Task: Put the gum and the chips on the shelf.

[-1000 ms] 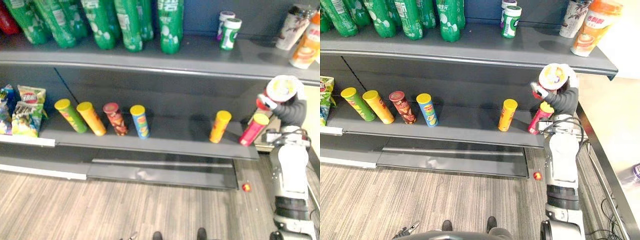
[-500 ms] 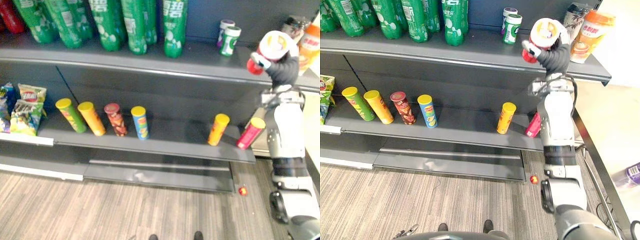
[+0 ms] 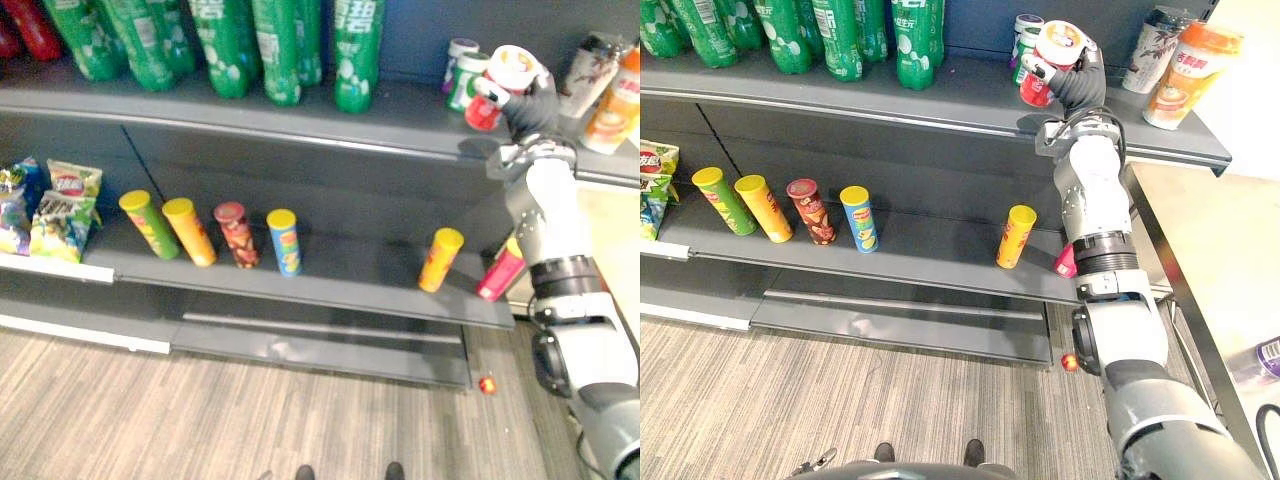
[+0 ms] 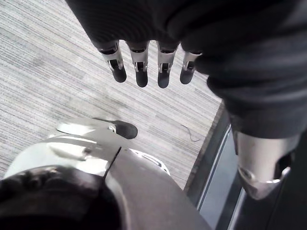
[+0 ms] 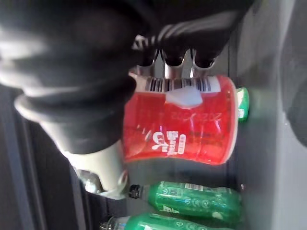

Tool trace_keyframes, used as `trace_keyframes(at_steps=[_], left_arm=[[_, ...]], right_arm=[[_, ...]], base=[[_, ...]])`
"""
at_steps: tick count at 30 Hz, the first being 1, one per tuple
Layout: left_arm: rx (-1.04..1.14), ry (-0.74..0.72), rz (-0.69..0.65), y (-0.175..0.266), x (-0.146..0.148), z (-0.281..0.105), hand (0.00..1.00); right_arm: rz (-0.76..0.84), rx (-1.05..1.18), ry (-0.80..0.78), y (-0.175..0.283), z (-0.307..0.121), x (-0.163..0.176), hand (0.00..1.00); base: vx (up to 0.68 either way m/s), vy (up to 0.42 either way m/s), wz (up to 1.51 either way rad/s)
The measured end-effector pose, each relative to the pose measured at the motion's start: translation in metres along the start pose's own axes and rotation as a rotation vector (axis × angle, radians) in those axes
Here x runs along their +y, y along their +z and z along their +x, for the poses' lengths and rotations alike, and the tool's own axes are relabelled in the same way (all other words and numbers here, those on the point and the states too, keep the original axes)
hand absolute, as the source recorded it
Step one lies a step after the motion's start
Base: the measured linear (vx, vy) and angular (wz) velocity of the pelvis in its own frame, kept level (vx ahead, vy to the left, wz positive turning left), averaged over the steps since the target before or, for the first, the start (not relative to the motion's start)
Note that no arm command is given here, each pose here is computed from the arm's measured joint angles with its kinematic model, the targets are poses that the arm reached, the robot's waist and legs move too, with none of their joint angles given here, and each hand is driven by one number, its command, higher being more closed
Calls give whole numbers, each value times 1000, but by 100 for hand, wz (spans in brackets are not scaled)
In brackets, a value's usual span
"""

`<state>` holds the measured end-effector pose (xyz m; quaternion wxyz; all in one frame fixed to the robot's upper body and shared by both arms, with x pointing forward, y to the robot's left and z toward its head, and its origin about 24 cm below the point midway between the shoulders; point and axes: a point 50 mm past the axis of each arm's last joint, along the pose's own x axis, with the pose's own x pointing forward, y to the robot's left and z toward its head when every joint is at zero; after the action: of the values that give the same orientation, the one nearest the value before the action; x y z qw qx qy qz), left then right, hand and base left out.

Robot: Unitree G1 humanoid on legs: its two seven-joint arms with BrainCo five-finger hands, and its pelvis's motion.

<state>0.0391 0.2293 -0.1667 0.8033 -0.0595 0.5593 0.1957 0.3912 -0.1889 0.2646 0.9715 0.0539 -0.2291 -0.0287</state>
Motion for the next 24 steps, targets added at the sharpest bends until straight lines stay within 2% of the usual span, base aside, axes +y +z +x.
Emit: trace_keyframes(at_steps=[6, 9, 24], left_arm=[[-20, -10, 6, 9, -4, 2, 0], [-33, -13, -29, 13, -6, 3, 0], [-63, -20, -21, 22, -10, 4, 0]], right_arm=[[-1, 64, -10, -8, 6, 4, 100], [-7, 68, -21, -5, 11, 4, 100], [2, 63, -54, -1, 18, 5, 100]], base=[[4, -6, 2], [0, -6, 1], [1, -1, 0]])
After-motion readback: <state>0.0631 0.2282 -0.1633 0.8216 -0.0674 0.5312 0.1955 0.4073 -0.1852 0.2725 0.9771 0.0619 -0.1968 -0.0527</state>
